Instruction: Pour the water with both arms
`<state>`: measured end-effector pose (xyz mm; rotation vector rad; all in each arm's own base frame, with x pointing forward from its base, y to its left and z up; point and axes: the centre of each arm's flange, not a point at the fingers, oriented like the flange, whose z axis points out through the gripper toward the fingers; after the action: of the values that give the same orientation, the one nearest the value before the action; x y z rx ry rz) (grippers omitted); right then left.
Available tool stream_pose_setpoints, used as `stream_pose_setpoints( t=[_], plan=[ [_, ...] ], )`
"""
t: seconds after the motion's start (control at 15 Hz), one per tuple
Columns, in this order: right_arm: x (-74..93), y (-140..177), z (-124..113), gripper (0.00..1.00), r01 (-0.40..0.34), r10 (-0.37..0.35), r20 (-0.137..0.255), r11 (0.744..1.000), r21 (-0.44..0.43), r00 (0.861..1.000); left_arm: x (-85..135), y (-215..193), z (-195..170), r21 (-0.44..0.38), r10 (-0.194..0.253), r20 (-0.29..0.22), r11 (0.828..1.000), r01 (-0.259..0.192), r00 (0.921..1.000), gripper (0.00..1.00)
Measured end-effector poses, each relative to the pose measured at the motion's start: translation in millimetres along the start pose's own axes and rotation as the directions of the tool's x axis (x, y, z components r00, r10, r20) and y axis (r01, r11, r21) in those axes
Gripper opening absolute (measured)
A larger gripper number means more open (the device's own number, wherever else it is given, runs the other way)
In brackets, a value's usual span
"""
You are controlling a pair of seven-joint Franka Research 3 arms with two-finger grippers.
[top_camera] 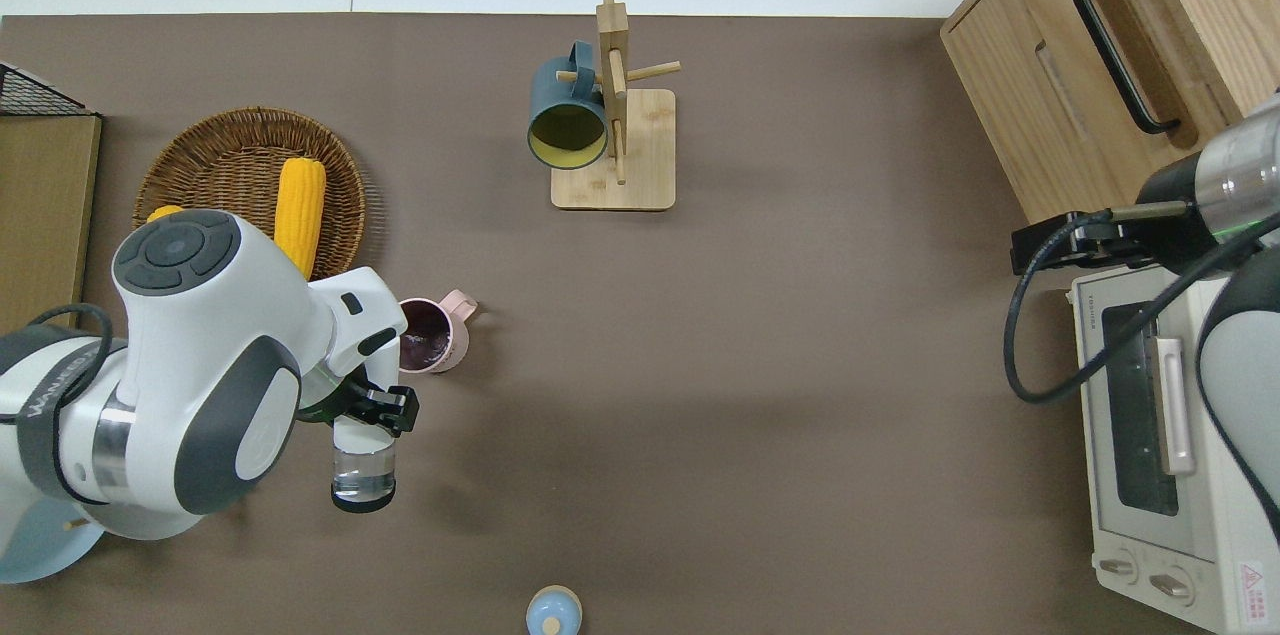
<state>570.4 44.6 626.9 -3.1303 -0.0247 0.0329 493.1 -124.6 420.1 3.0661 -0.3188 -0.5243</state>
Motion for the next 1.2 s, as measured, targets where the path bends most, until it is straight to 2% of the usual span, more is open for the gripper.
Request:
stream_pose_setpoints(
  t=[0.4, 0.87, 1.2],
  plan=[
    [0.0, 0, 0, 0.99, 0.000, 0.000, 0.000, 1.000, 0.000, 1.000, 1, 4, -2, 0.002, 0.007, 0.008, 1.000, -0.007, 0.9999, 0.63],
    [0.0, 0, 0, 0.99, 0.000, 0.000, 0.000, 1.000, 0.000, 1.000, 16, 3, 5, -0.002, 0.008, 0.037, 1.000, -0.008, 0.9993, 0.63],
    [0.0, 0, 0, 0.99, 0.000, 0.000, 0.000, 1.000, 0.000, 1.000, 17, 4, 1, -0.003, 0.009, 0.056, 1.000, -0.008, 0.9984, 0.63]
  ],
)
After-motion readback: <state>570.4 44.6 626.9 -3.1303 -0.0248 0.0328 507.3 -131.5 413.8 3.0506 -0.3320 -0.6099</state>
